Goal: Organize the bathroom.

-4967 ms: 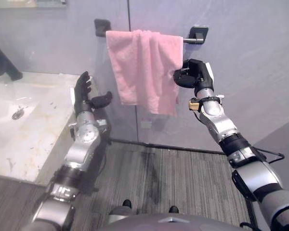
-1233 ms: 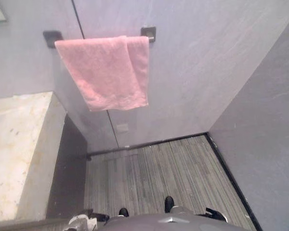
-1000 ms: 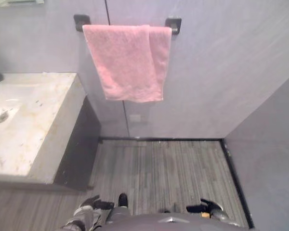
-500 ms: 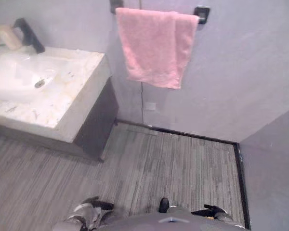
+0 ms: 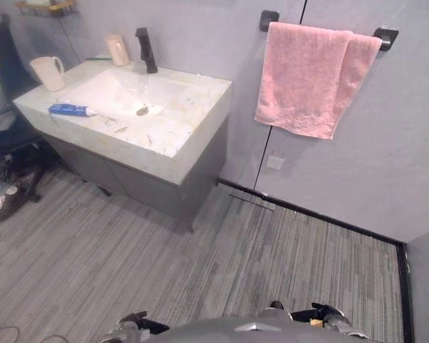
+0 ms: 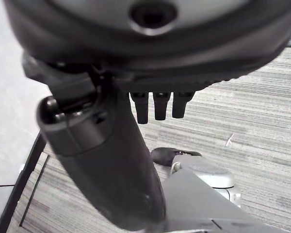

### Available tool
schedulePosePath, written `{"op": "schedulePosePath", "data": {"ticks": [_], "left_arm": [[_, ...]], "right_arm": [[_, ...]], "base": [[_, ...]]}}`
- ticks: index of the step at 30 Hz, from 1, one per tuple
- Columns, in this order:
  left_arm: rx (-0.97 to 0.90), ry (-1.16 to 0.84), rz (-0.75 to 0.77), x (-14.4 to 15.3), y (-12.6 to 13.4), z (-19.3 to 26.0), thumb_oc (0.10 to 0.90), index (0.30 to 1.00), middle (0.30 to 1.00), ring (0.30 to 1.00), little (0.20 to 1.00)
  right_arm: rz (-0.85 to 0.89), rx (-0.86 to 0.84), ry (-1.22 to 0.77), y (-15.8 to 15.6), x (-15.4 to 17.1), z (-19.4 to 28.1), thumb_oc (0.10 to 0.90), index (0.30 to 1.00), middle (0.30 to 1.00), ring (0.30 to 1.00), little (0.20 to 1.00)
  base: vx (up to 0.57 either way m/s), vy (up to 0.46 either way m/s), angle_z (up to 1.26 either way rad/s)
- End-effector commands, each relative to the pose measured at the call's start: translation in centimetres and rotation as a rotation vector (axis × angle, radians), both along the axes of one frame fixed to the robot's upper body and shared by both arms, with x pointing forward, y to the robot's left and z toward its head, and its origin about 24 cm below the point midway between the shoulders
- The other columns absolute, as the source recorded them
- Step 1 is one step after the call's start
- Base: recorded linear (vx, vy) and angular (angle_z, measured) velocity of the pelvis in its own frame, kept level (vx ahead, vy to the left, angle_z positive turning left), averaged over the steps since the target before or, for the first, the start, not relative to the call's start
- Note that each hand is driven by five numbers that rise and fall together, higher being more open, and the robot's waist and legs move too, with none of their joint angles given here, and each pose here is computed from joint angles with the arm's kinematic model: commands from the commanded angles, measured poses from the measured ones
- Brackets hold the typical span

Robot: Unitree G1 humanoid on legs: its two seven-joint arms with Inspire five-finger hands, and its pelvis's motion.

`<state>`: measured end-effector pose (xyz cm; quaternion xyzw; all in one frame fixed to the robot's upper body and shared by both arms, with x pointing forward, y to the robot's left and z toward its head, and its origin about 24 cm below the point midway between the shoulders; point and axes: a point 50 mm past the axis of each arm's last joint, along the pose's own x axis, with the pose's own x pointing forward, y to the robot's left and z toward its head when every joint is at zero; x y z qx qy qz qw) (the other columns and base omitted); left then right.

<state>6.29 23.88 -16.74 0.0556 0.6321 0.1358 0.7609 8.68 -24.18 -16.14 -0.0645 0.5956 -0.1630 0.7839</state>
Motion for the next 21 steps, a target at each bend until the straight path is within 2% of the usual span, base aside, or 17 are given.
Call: {"op": "schedulePosePath", "data": {"ticks": [1,5,8,13,16,21], "left_arm": [[0.006,-0.056,-0.02,2.0,0.0,0.3,0.8,0.9,0.9,0.9,0.9],[-0.03,-0.097,0.173,2.6,0.1,0.5,0.8,0.9,0.9,0.9,0.9],[-0.013,-0.118,0.176,3.5,0.0,0.7,0.8,0.9,0.9,0.9,0.9],[-0.029,-0.15,0.176,4.0,-0.4,0.7,0.8,0.9,0.9,0.9,0.9],[-0.039,-0.155,0.183,3.8,-0.5,0.6,0.8,0.9,0.9,0.9,0.9],[0.003,-0.165,0.225,3.8,0.0,0.8,0.8,0.9,0.9,0.9,0.9]], "right_arm": [[0.072,-0.008,-0.084,0.9,3.3,0.6,0.8,0.9,0.9,0.9,0.9],[0.1,0.013,-0.035,1.3,2.9,0.3,0.8,0.9,0.9,0.9,0.9],[0.052,0.041,-0.02,1.7,2.0,0.0,0.8,0.9,0.9,0.9,0.9],[0.056,0.038,-0.01,1.7,1.4,-0.1,0.8,0.9,0.9,0.9,0.9],[0.023,0.021,-0.006,1.2,0.8,-0.2,0.8,0.9,0.9,0.9,0.9],[0.076,-0.006,0.029,0.4,0.2,-0.1,0.8,0.9,0.9,0.9,0.9]], "base": [[-0.17,0.117,0.17],[-0.21,0.113,0.12],[-0.09,0.008,0.23],[-0.11,0.074,1.03],[-0.07,0.219,0.72],[0.06,0.263,0.68]]}}
